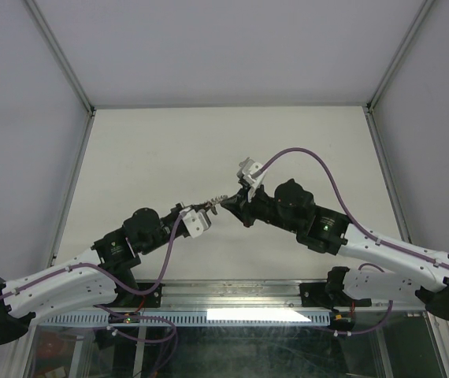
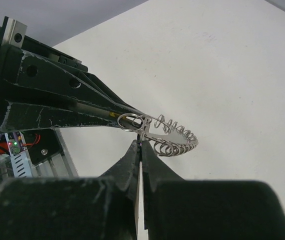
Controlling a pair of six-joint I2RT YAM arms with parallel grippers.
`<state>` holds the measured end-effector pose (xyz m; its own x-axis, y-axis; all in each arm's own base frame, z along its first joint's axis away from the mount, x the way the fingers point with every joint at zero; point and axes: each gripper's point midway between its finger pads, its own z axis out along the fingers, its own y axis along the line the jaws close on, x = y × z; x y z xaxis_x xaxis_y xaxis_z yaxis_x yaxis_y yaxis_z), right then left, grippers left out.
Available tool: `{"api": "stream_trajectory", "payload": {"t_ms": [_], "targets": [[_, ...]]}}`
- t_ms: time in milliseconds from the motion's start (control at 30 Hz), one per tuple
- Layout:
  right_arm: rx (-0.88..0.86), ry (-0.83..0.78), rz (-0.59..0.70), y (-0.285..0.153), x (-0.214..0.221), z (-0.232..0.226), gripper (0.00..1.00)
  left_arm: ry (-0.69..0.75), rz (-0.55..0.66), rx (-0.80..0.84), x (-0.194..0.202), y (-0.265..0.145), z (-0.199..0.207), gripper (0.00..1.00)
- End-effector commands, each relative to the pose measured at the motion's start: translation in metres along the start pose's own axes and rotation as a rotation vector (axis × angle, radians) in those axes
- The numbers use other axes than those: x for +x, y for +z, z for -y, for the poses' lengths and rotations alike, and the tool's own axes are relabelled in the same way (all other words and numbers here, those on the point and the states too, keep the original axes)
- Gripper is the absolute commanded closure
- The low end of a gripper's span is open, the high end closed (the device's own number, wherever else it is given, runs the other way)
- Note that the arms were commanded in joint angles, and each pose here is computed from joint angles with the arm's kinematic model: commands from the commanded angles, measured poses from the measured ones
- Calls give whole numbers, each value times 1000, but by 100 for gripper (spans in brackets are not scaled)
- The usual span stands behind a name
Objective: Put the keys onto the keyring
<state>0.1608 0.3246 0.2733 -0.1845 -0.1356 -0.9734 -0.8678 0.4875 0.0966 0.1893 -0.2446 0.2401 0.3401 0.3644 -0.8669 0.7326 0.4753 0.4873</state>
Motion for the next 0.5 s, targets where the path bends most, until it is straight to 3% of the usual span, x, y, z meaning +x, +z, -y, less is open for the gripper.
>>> {"api": "stream_trajectory", "payload": {"t_ms": [0,467], "targets": [[-55,32,-13,-6,-7,-12,99,-1,71,-122,-33,-7,-34,100],[-70,56,-88,0,14,-12,96,-11,77,-117,-35,-6,-33,100]]}}
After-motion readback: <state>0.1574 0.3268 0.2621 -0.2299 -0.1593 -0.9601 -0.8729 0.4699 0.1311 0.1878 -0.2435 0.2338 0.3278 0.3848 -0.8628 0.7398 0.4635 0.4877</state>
